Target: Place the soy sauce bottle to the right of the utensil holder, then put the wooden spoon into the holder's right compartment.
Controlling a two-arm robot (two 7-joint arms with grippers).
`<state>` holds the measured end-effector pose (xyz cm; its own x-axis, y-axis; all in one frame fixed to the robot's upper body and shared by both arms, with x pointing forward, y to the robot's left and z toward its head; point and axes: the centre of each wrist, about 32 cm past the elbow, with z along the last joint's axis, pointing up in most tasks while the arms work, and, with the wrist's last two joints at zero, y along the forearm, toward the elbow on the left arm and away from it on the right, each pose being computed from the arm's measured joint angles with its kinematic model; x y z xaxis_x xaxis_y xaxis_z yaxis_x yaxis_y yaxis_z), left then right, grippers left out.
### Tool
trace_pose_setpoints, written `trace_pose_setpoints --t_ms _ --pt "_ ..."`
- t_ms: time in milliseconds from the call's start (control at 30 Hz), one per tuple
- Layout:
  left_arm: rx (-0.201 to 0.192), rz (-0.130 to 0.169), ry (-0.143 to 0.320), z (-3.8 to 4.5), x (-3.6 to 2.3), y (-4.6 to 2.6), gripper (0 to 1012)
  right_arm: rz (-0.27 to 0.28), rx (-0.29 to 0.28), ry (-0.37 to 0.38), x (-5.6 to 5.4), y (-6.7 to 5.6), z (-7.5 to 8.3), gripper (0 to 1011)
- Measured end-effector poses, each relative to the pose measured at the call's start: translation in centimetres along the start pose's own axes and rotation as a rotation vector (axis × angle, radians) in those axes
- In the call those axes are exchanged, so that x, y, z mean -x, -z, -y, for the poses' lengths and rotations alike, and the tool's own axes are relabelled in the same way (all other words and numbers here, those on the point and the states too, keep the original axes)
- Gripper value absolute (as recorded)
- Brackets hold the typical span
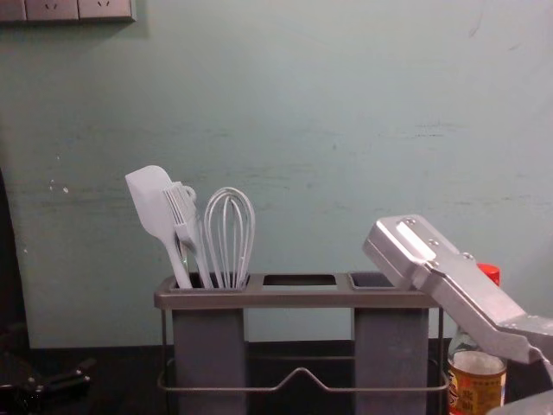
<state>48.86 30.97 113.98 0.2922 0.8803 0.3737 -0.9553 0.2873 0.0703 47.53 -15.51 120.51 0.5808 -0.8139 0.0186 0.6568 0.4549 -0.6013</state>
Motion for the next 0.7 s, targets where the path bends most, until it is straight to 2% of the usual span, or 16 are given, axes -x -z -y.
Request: trace_pose_setpoints --t_ms 700 --pt "0.000 0.000 0.000 0.00 0.00 0.00 1005 -0.012 -0.014 0.014 0.3 -0.1 -1.9 1004"
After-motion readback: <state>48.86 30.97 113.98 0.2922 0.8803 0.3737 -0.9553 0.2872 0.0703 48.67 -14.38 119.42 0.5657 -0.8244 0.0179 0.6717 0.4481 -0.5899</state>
